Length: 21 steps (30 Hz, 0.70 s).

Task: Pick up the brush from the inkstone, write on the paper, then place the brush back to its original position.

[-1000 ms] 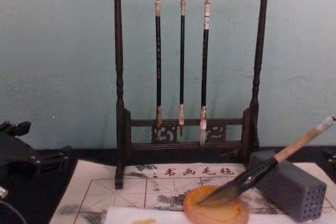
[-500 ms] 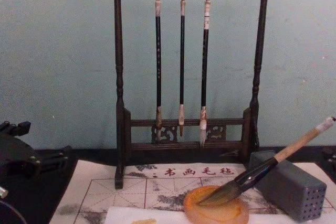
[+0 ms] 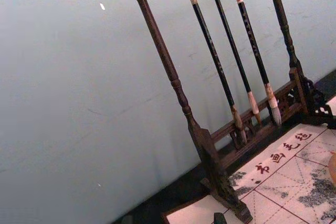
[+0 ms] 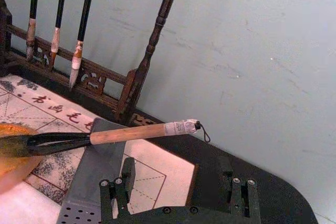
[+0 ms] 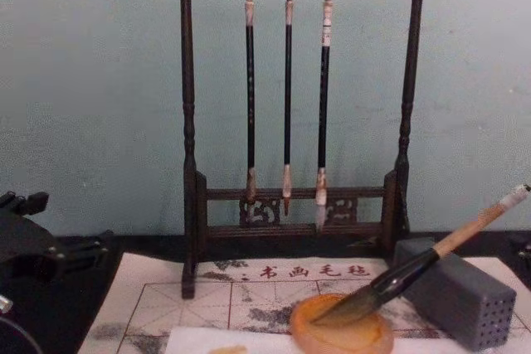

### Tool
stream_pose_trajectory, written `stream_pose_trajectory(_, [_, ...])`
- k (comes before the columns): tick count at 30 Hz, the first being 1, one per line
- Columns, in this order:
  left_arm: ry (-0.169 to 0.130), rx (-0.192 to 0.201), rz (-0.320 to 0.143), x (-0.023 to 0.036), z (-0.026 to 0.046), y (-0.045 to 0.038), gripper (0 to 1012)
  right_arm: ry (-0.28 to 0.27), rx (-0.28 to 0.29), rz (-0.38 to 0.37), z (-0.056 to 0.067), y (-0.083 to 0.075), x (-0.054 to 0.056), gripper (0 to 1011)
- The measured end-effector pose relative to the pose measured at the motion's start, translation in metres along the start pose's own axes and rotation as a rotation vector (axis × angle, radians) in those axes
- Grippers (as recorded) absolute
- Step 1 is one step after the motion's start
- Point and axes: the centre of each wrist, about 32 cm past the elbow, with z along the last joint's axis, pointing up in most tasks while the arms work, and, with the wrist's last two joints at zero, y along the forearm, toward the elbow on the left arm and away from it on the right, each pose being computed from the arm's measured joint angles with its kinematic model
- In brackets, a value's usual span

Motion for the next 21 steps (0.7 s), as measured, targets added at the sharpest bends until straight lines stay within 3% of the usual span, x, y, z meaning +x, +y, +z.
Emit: stream_pose_trajectory(21, [0.0, 0.0, 0.0, 0.0, 0.0, 0.0, 1001, 0.0, 0.0, 0.0, 0.0, 0.0, 0.0, 1002])
